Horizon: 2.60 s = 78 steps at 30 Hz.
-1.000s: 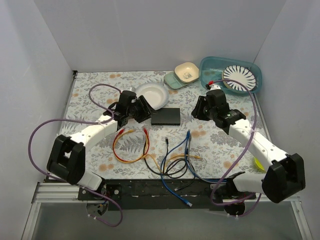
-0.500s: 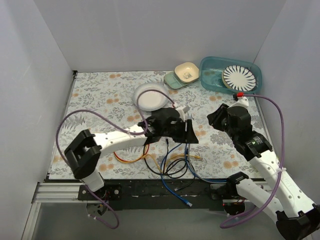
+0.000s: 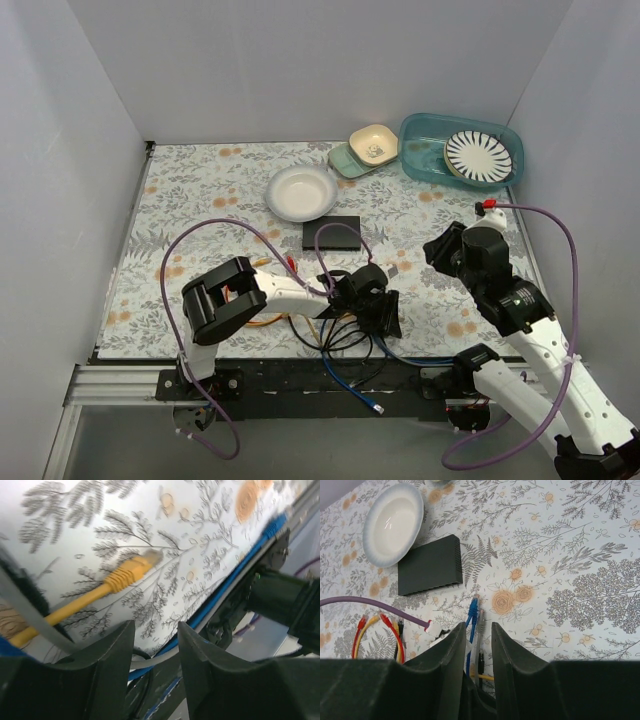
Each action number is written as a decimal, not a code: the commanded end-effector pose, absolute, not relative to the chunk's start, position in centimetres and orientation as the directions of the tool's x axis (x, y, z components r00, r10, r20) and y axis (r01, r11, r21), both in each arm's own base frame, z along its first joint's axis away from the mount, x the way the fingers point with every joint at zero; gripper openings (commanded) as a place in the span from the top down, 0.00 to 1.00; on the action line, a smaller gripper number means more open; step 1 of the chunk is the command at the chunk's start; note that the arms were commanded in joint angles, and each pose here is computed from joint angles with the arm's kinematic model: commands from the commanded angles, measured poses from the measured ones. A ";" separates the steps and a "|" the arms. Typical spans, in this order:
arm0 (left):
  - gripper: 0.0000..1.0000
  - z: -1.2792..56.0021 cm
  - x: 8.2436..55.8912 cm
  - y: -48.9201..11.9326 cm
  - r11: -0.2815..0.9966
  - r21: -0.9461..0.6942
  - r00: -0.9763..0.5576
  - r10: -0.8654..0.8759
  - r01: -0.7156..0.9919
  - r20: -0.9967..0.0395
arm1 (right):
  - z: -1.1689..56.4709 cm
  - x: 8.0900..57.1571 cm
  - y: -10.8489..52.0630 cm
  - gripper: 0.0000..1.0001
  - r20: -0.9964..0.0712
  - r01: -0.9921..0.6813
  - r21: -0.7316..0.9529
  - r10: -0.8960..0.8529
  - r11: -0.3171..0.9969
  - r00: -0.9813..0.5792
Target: Pull the plug from the switch port
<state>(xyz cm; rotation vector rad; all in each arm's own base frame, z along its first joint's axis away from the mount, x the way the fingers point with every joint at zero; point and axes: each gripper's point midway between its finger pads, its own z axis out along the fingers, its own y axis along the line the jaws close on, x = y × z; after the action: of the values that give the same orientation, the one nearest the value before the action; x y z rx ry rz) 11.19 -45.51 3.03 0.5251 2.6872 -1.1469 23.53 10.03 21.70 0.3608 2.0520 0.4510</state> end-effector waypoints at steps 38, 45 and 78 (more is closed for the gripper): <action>0.71 7.1 24.6 15.1 -0.036 -0.167 0.093 -0.931 -0.985 -0.353 | 20.6 23.1 11.8 0.69 -0.748 -0.005 0.463 0.388 0.886 -0.538; 0.76 14.0 32.6 4.7 0.335 -0.454 -0.213 -0.930 -0.826 -0.299 | 20.2 23.5 12.6 0.69 -0.758 -0.025 0.433 0.349 0.901 -0.551; 0.86 -2.4 24.8 1.6 0.346 -0.213 -0.330 -0.938 -0.914 -0.108 | 18.2 26.1 14.8 0.70 -0.762 -0.059 0.377 0.273 0.924 -0.587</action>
<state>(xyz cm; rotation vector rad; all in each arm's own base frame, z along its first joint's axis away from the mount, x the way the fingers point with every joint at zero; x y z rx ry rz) 30.80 -7.06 1.56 -1.3755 2.4312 -0.5877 24.39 14.39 15.85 0.1696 2.2415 0.4625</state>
